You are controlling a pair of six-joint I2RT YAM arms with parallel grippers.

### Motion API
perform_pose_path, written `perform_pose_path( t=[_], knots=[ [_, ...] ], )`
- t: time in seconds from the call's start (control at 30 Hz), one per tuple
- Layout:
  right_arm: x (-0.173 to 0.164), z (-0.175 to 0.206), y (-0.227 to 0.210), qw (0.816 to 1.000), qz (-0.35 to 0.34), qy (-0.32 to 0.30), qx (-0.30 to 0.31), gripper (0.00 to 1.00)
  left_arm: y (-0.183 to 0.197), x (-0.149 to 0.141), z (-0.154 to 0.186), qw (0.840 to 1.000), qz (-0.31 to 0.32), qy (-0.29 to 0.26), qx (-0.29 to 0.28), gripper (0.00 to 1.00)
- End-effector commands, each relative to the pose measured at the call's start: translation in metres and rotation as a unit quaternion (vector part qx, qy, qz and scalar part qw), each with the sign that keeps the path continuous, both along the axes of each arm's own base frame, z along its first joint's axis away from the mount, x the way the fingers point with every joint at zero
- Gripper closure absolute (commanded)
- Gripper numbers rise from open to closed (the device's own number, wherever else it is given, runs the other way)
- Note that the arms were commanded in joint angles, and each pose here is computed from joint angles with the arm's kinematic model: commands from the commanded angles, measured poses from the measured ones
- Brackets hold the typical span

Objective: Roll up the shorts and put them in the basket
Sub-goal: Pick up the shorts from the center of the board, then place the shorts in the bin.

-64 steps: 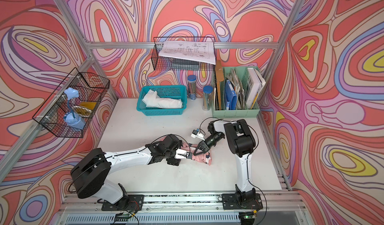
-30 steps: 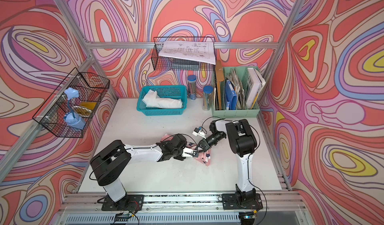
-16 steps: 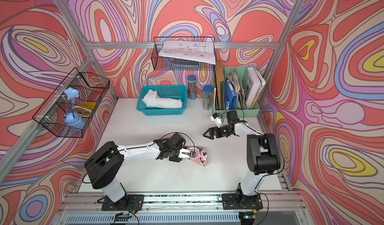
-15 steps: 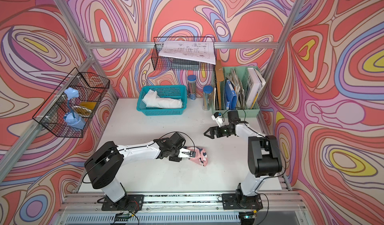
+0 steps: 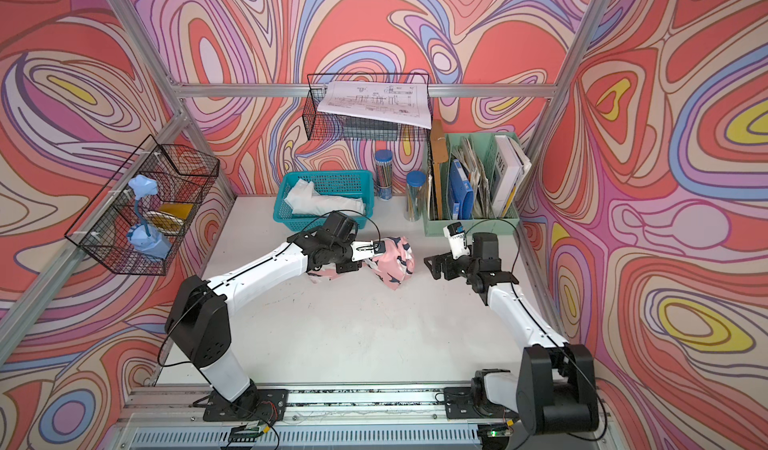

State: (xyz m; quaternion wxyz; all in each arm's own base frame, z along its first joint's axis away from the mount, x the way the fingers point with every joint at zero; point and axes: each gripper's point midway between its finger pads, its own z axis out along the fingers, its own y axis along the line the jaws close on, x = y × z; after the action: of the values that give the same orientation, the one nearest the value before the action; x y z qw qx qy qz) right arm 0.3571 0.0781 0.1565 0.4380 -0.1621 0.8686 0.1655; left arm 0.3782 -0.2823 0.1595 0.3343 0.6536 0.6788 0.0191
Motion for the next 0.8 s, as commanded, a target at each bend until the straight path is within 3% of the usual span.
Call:
perform_pose_path(
  t=[0.0,0.1,0.2,0.33,0.43,0.47,0.57,0.77],
  knots=[
    [0.003,0.013,-0.005,0.999,-0.01,-0.034,-0.009,0.02,0.008,0.036,0.017,0.999,0.014,-0.038,0.017,1.0],
    [0.001,0.014,-0.001,0.999,-0.004,-0.036,0.004,0.02,0.023,0.089,0.05,0.992,0.053,-0.116,0.02,1.0],
    [-0.003,0.011,0.004,0.999,0.007,-0.03,0.017,0.02,0.038,0.144,0.095,0.97,0.1,-0.222,0.016,1.0],
    [-0.01,0.001,0.004,1.0,0.006,-0.021,0.018,0.02,0.053,0.204,0.152,0.924,0.139,-0.355,0.025,1.0],
    [-0.016,-0.005,0.006,1.0,0.01,-0.015,0.023,0.02,0.074,0.229,0.2,0.877,0.187,-0.442,-0.012,1.0],
    [-0.017,-0.007,0.006,1.0,0.009,-0.012,0.023,0.02,0.08,0.234,0.206,0.869,0.192,-0.455,-0.019,1.0],
    [-0.02,-0.011,0.006,1.0,0.009,-0.006,0.026,0.02,0.096,0.255,0.187,0.861,0.183,-0.474,-0.019,1.0],
    [-0.021,-0.005,0.006,1.0,0.008,-0.013,0.025,0.02,0.123,0.283,0.047,0.911,0.178,-0.371,-0.013,1.0]
  ],
)
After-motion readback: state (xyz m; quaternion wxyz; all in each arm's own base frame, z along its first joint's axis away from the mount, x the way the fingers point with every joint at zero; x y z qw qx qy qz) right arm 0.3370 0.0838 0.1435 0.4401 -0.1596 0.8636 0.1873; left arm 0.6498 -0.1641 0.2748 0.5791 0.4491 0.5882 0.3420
